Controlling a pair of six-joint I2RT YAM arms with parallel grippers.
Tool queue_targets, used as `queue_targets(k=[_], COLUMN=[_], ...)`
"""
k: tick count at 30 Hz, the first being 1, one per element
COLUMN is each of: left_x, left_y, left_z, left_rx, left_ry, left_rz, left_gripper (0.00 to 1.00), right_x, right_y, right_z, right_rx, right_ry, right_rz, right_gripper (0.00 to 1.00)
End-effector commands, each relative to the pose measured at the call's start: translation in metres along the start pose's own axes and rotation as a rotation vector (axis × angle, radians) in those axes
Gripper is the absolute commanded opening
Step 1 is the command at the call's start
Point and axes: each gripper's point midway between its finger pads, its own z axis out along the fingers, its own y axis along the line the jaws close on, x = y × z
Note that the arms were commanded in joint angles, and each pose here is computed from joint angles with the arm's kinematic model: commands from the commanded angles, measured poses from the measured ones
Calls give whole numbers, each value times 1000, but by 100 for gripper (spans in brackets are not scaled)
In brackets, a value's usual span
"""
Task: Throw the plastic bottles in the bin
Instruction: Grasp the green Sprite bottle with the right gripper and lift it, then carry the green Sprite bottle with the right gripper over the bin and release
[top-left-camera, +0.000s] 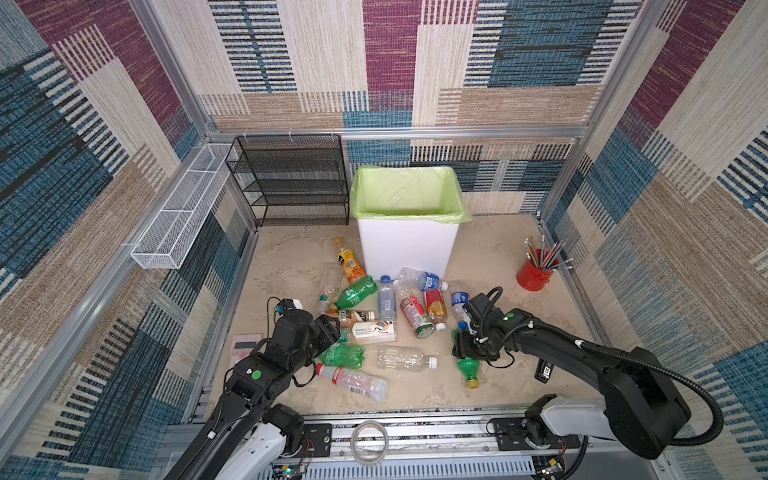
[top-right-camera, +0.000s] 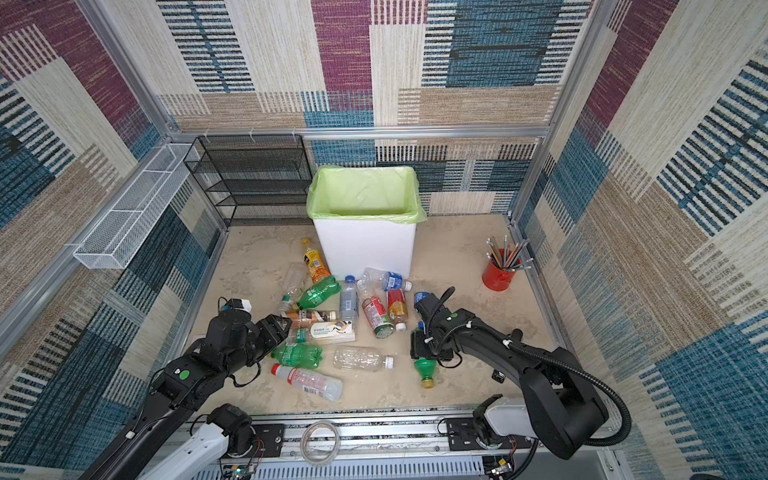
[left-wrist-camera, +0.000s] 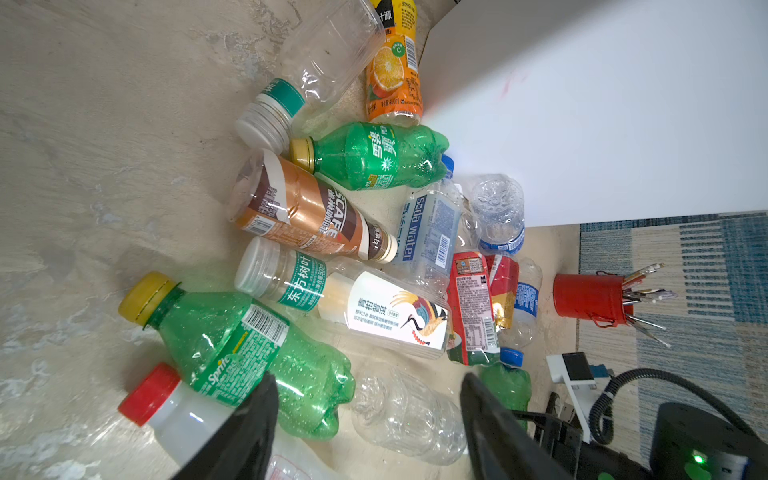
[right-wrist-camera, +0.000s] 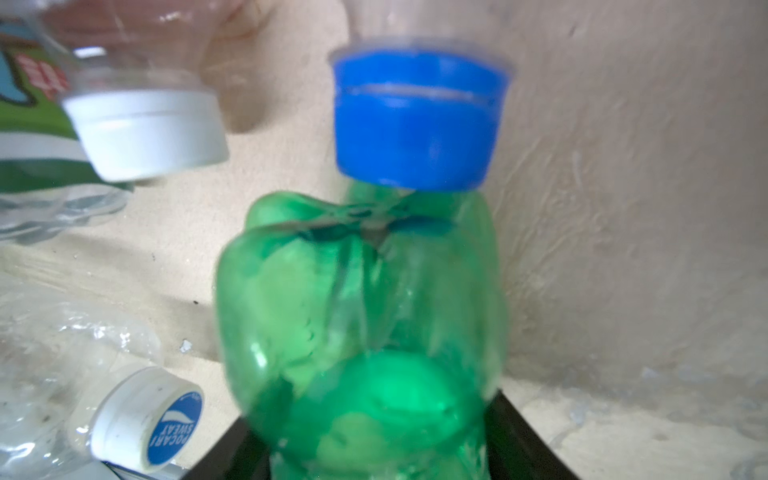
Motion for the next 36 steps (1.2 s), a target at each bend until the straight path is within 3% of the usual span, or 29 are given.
queue_targets(k=[1,10,25,31,36], left_x=[0,1,-1,-3,-6], left_y=[-3,-7,-16,-20,-24], left_z=[4,8,11,10,8], left_rx=[10,10,15,18,23], left_ry=[5,21,40,41,39], left_rz=[-4,-2,16,16,19], left_gripper=[71,70,70,70,70], right_x=[-2,-5,-11,-37,-63], right_y=[-2,0,-3,2,23], right_z=[0,-25,-65,-110,-177], right_rx=[6,-17,-201,-328,-498], right_ry=[-15,-87,-233,-419,-670], right_rz=[9,61,283,311,263], right_gripper=[62,57,56,55,58])
